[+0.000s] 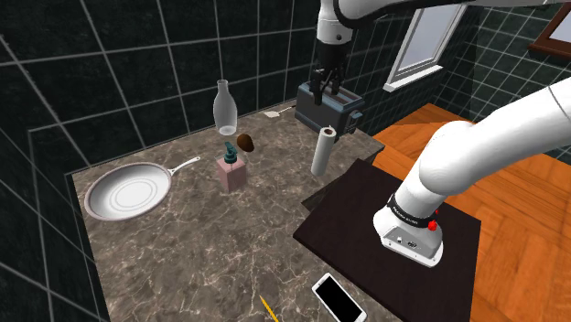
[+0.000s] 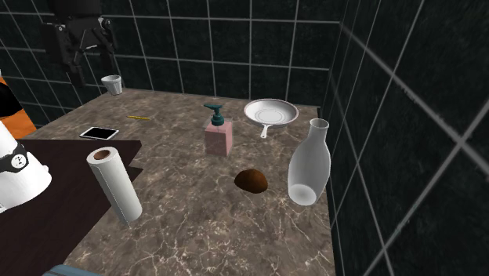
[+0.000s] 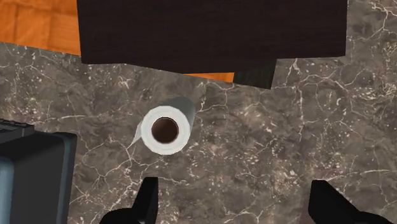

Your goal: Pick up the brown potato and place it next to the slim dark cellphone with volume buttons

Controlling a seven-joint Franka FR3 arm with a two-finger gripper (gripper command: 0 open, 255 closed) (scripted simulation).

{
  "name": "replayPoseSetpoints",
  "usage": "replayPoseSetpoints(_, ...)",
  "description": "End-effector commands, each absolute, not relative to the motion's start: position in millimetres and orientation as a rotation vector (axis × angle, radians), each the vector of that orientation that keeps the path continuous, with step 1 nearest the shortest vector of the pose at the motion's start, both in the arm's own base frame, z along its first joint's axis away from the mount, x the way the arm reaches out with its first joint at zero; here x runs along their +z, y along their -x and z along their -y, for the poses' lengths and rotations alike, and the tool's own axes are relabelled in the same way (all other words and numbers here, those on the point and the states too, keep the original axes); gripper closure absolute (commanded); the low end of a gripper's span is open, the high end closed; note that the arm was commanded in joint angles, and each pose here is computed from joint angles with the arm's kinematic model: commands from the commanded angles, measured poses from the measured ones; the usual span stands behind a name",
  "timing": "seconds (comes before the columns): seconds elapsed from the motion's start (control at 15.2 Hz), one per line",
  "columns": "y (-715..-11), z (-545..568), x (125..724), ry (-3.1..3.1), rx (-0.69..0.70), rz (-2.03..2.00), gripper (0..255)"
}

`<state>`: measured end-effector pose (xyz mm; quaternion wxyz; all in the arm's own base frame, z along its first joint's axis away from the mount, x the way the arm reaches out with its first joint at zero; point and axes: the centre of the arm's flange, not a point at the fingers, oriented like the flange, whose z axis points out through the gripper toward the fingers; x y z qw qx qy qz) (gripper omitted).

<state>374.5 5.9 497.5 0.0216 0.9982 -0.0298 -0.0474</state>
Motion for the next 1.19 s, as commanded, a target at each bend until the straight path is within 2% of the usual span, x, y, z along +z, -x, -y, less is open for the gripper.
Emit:
replayPoseSetpoints(0.0,-394,-14,482,-3.082,-0.142,0.108,0)
replayPoseSetpoints(1.12,-563,-61,336,-2.98,-0.127,0.226,0)
